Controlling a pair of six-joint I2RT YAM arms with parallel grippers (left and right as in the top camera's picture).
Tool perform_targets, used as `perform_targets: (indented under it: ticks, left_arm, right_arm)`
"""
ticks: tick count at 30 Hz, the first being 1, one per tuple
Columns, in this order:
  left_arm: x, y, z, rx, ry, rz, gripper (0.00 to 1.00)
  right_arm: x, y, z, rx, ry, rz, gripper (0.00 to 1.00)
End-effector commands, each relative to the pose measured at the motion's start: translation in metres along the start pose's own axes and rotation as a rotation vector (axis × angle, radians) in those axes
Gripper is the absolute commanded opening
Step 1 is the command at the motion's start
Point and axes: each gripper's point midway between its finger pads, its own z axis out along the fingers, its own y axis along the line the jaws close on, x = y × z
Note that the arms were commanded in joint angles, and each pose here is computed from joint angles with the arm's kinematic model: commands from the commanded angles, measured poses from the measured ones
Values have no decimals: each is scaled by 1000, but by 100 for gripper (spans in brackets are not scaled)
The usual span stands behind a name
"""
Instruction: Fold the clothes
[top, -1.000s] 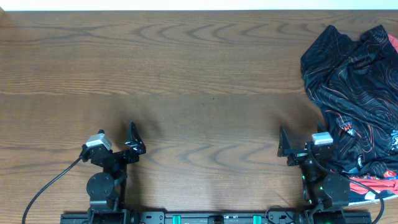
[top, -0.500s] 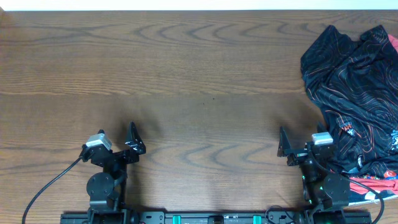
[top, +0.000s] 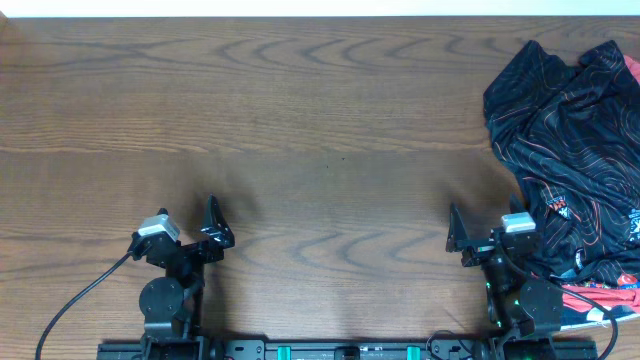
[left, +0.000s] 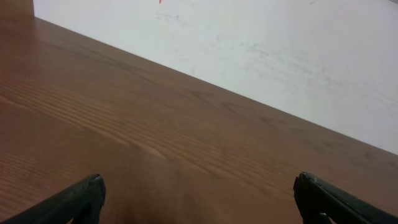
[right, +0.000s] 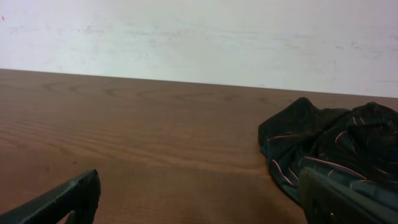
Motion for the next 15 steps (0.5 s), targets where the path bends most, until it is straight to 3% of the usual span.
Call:
perform_targets:
  ticks: [1,11,15]
  left_arm:
    - [15,11,2,-42,29,23,98]
    - [19,12,3,-45,45,18,98]
    - [26,-1,3,27,97,-15,98]
  right_arm:
    - [0,-2,0,6,-2,-14,99]
    - [-2,-1,0,1,-7,30,99]
    - [-1,-4,-1,18,3,56,99]
